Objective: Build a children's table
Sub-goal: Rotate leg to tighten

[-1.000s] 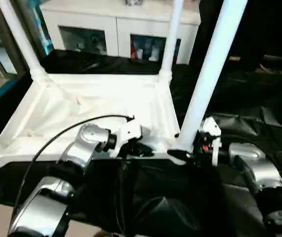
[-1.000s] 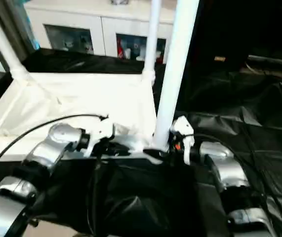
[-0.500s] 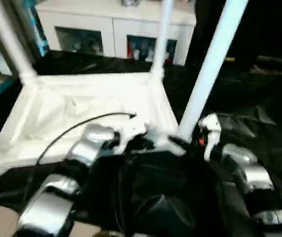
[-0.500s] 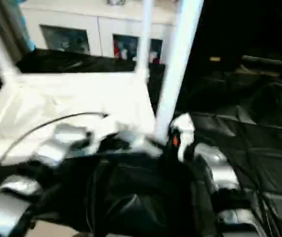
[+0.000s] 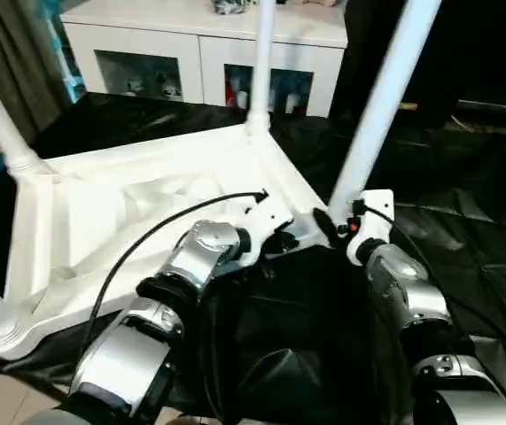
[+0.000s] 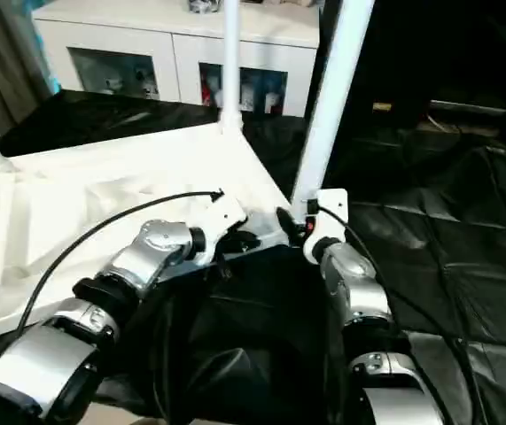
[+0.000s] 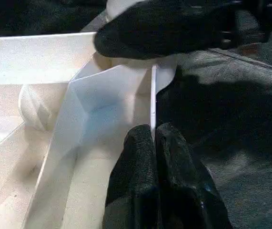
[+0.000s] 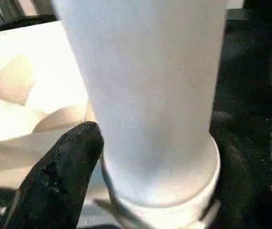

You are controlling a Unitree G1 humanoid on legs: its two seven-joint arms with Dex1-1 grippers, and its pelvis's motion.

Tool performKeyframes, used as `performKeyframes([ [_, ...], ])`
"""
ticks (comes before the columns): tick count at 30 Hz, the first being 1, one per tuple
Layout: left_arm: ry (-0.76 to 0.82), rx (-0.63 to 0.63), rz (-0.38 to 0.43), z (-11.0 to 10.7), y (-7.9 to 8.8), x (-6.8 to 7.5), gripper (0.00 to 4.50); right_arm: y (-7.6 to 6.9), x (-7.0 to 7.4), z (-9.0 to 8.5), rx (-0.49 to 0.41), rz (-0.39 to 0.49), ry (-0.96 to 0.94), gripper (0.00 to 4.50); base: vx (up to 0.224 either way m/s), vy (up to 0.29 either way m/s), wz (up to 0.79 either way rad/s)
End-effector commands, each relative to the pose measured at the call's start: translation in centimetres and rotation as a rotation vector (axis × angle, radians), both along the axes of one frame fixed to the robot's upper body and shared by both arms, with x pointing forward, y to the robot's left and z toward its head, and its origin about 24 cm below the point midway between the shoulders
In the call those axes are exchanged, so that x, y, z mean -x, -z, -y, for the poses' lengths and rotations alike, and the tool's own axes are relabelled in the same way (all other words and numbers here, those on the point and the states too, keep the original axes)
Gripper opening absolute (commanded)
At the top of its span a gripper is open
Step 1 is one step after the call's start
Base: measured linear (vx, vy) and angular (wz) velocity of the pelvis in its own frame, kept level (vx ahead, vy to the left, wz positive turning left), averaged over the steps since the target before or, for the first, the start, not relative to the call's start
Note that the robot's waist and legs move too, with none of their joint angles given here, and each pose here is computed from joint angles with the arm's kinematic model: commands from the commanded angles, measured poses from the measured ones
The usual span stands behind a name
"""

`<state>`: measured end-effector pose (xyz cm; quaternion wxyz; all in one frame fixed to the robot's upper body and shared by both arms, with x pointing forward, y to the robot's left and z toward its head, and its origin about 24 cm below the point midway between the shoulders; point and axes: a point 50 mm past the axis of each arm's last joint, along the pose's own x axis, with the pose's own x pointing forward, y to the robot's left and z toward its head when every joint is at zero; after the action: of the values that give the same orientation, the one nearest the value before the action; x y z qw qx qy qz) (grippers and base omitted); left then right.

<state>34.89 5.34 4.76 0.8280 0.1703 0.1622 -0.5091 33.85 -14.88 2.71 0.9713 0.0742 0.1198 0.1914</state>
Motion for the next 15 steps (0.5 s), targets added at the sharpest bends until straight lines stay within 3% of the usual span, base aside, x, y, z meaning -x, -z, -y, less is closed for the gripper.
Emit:
performKeyframes([
  [1, 0.077, 0.079, 0.037, 1.3, -0.9, 0.4, 0.0, 0.4, 1.1, -3.7, -0.021, -0.011, -0.26, 3.92, 0.0, 0.0, 0.0],
  [8, 0.273, 0.052, -0.022, -1.4, -0.3, 1.8, 0.0, 0.3, 3.0, -0.7, 0.046, -0.022, -0.543, 3.92, 0.0, 0.0, 0.0],
  [15, 0.378, 0.069, -0.076, -4.2, -0.6, 2.7, 0.0, -0.4, 4.3, 2.3, 0.069, -0.06, -0.685, 3.92, 0.0, 0.0, 0.0],
])
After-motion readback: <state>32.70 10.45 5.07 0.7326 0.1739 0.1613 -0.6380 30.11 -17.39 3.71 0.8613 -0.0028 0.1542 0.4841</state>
